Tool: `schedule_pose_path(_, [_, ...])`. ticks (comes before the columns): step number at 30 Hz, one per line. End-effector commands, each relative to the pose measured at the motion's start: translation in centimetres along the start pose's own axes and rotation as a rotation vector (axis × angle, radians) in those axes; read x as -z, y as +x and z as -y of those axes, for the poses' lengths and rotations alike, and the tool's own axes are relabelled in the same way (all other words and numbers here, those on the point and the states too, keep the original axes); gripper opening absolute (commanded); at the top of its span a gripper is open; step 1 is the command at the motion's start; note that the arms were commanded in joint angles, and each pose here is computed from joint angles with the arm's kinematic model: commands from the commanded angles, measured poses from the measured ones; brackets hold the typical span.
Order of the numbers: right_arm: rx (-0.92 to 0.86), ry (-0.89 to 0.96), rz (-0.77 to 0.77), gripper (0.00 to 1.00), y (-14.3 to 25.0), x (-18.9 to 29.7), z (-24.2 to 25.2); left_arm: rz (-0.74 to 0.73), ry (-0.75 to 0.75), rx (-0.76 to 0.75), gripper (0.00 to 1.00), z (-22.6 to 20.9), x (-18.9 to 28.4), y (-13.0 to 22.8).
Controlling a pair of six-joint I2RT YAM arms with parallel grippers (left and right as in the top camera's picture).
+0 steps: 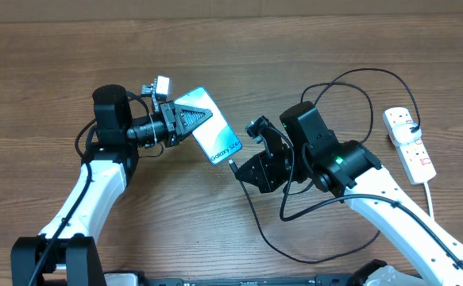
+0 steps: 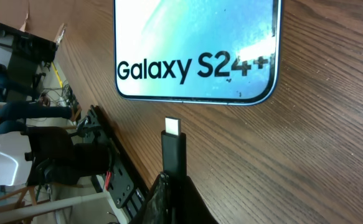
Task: Plug charger to phone and switch on socket
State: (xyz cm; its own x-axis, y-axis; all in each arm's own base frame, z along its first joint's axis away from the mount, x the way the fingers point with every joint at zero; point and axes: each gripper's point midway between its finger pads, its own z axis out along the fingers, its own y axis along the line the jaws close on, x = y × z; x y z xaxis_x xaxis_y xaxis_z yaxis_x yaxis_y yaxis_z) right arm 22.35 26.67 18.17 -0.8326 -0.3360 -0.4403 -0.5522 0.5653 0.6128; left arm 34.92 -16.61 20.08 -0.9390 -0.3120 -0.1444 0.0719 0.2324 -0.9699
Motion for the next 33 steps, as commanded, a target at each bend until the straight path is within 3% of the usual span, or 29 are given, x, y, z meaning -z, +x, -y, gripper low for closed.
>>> schedule_pose_path(1, [0.017, -0.015, 0.008, 0.04, -0.47, 0.10, -0.47, -0.042, 0.034, -0.017, 0.04, 1.00, -0.16, 0.60])
schedule_pose_path(33, [0.033, -0.019, 0.027, 0.04, -0.99, 0.11, -0.60, -0.088, 0.070, -0.092, 0.04, 1.56, -0.08, 1.45])
